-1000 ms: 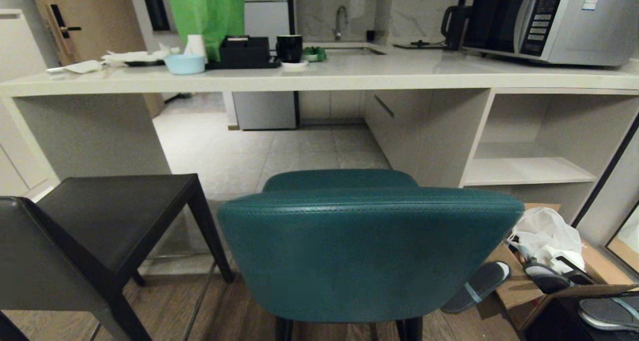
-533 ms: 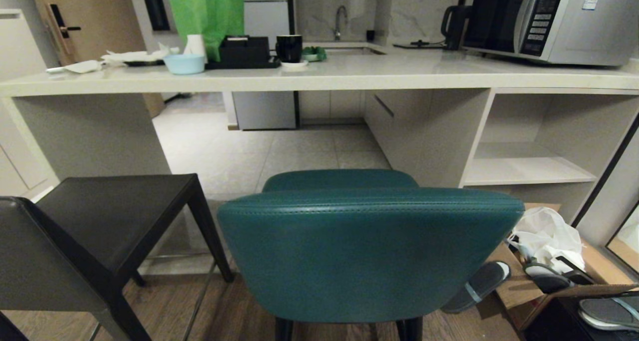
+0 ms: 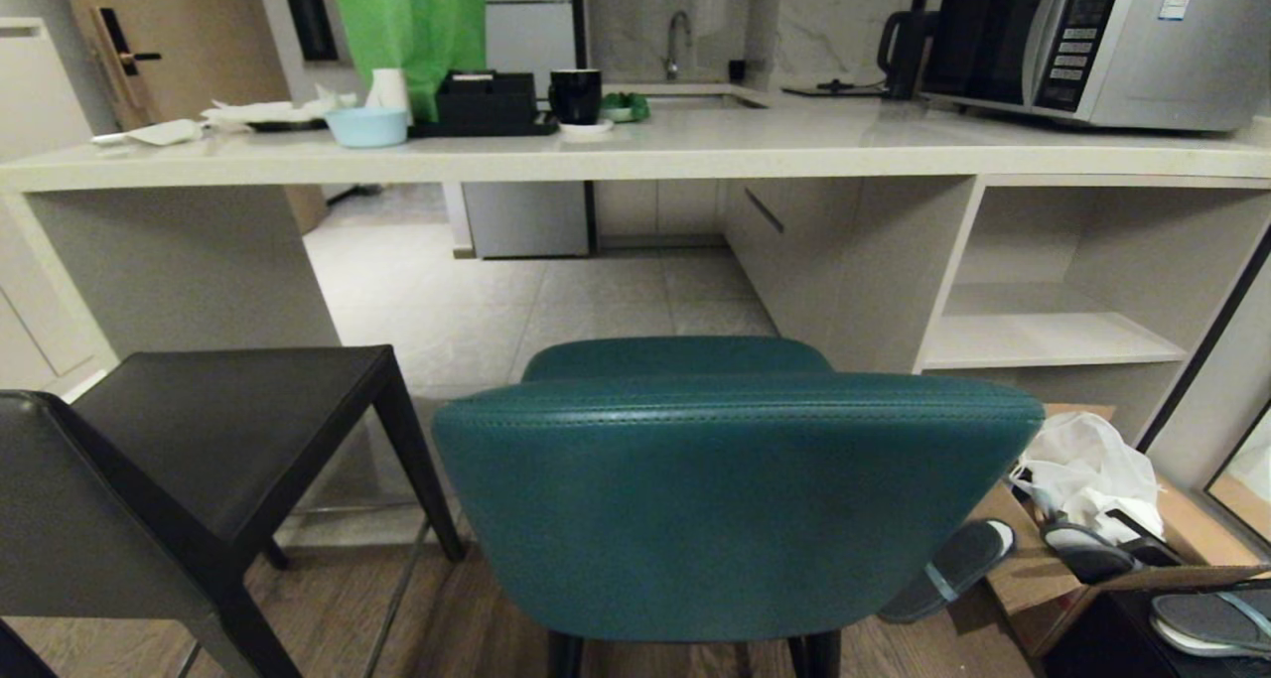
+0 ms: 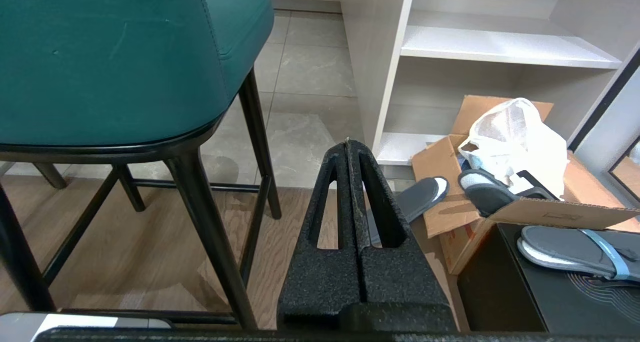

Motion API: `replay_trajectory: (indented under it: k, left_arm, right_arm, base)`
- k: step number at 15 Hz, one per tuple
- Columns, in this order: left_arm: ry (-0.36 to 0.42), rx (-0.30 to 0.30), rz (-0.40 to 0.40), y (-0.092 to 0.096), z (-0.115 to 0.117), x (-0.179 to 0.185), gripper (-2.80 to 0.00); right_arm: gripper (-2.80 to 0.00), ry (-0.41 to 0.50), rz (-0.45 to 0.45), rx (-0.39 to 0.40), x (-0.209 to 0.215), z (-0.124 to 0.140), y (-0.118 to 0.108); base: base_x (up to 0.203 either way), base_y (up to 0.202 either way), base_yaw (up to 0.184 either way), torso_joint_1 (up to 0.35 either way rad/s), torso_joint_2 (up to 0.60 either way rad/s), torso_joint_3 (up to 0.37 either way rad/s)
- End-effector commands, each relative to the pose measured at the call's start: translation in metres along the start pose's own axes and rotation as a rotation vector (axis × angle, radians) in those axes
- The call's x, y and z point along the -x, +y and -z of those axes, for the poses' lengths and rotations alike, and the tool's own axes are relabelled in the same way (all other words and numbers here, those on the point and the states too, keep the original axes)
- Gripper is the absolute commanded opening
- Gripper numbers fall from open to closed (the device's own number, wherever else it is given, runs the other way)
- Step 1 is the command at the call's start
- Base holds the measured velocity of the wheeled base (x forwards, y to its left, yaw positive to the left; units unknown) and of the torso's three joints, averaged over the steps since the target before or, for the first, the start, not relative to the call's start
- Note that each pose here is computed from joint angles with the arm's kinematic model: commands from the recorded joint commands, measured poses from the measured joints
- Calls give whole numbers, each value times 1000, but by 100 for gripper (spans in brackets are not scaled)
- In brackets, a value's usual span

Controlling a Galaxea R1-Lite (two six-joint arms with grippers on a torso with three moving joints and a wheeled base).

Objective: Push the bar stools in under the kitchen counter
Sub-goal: Push the gray chair back under the dining table

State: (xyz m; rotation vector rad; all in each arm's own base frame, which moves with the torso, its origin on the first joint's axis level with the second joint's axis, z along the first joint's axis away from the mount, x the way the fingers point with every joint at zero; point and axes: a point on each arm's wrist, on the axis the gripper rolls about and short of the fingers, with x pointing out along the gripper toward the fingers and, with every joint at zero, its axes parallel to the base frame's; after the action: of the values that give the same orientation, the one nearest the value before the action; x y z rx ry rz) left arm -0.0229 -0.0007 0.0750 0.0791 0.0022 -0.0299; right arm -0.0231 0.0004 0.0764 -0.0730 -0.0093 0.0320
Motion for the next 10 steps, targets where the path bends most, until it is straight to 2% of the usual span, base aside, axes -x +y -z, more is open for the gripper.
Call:
replay_trajectory:
  k: [1, 3, 5, 10]
  left_arm:
    - [6, 1, -1, 0, 1, 0, -280]
    - [6, 3, -14, 0, 1, 0, -280]
    - [7, 37, -27, 0, 1, 0, -280]
    - [6, 42, -28, 0, 1, 0, -280]
  right_arm:
    - [-280, 2, 0, 1, 0, 0, 0]
    - [-280, 2, 3, 2, 0, 0, 0]
    - [-280, 3, 22, -30, 0, 0, 0]
    - [-280, 3, 25, -38, 0, 0, -1]
  base:
    - [0, 0, 0, 0, 0, 0]
    - [0, 0, 0, 0, 0, 0]
    - [0, 0, 0, 0, 0, 0]
    - [0, 0, 0, 0, 0, 0]
